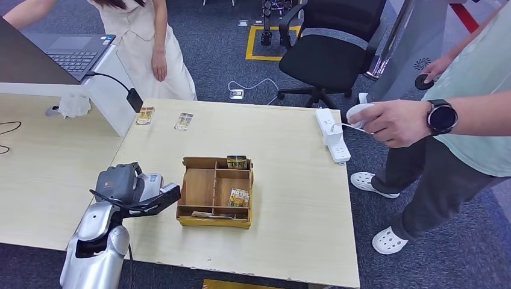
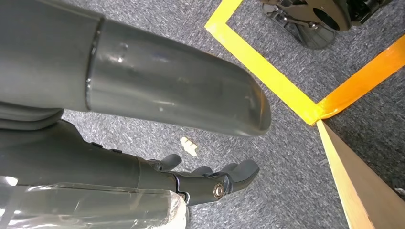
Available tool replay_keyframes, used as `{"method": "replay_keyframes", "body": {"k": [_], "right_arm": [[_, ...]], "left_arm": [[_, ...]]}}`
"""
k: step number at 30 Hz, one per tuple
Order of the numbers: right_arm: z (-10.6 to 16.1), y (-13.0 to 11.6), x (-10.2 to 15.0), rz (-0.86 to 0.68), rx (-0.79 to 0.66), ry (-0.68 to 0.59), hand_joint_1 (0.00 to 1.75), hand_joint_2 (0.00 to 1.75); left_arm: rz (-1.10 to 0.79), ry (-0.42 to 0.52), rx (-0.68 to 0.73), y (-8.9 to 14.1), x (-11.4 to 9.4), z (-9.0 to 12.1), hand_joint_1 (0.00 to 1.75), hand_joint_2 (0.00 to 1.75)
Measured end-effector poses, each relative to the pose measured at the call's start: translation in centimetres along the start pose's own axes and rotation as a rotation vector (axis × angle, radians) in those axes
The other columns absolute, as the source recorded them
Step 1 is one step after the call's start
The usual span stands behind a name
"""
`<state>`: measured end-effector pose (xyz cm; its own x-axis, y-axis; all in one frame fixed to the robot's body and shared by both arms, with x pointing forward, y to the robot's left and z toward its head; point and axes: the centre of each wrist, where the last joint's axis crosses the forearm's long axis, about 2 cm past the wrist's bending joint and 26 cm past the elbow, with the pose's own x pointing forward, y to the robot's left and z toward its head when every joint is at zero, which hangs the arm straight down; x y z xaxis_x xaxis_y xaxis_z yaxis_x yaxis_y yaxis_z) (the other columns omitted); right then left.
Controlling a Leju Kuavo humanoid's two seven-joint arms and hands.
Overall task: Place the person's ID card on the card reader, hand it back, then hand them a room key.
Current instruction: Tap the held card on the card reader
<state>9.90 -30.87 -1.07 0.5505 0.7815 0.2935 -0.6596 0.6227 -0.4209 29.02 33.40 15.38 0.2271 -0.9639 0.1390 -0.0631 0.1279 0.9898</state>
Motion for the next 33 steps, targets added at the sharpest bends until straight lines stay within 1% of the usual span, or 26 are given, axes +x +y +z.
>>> {"method": "replay_keyframes", "body": {"k": [30, 32, 33], "right_arm": [[-0.02, 0.06, -0.14, -0.004, 0.003, 0.003, 0.0, 0.0], [-0.03, 0.07, -0.13, -0.004, 0.002, 0.003, 0.0, 0.0], [-0.03, 0.07, -0.13, -0.006, 0.001, 0.002, 0.0, 0.0]], "left_arm": [[0.002, 0.005, -0.004, -0.09, -0.1, -0.15, 1.75, 1.75], [0.0, 0.009, -0.02, -0.13, -0.11, -0.14, 1.75, 1.75], [-0.006, 0.017, -0.057, -0.27, -0.17, -0.1, 1.75, 1.75]]}}
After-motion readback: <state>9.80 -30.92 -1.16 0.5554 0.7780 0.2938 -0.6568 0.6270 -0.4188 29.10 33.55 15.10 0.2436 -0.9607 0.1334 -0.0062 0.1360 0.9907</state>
